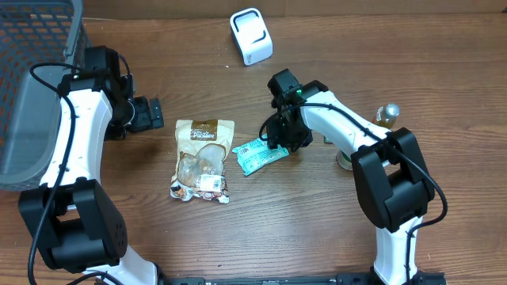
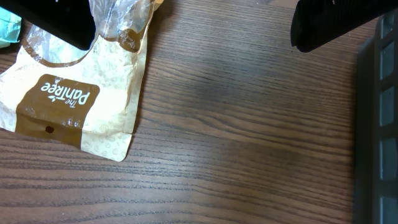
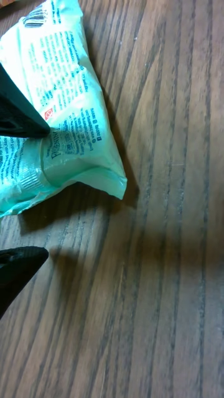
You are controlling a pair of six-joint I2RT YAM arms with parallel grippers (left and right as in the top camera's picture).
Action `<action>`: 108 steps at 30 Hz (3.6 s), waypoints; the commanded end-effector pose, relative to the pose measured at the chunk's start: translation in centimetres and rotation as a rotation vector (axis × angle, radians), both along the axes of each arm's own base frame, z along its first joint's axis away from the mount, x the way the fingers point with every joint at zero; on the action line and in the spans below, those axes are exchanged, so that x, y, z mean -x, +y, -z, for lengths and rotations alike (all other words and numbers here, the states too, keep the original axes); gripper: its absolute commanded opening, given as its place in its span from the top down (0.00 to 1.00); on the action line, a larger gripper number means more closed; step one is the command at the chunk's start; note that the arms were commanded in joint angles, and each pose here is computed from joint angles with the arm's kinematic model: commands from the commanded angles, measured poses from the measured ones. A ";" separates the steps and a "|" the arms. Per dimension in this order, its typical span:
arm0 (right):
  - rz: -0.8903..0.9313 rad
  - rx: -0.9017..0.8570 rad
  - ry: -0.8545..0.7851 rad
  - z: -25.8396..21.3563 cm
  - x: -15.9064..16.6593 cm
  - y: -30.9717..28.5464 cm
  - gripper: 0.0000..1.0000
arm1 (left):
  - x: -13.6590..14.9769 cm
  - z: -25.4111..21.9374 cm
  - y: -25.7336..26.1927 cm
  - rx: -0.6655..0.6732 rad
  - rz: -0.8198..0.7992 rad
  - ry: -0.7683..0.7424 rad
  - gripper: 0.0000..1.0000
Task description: Scan the item barcode
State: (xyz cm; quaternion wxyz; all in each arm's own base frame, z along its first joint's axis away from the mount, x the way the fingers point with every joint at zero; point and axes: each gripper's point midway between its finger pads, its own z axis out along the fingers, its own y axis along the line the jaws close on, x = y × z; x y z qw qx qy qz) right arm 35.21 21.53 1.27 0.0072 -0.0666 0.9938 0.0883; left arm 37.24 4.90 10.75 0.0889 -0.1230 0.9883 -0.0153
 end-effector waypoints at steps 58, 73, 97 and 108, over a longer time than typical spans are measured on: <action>-0.076 -0.108 -0.033 -1.2 0.4 0.7 0.87 | -0.6 -0.1 0.1 0.005 0.005 -0.009 0.00; -0.102 -0.131 -0.071 -3.1 0.6 0.3 0.46 | -0.6 -0.1 0.1 0.005 0.005 -0.009 0.00; -0.115 -0.297 -0.046 -2.0 1.3 1.6 0.95 | -0.6 -0.1 0.1 0.005 0.005 -0.009 0.00; -0.144 -0.314 -0.095 -3.8 1.1 1.7 0.96 | -0.6 -0.1 0.1 0.005 0.005 -0.009 0.01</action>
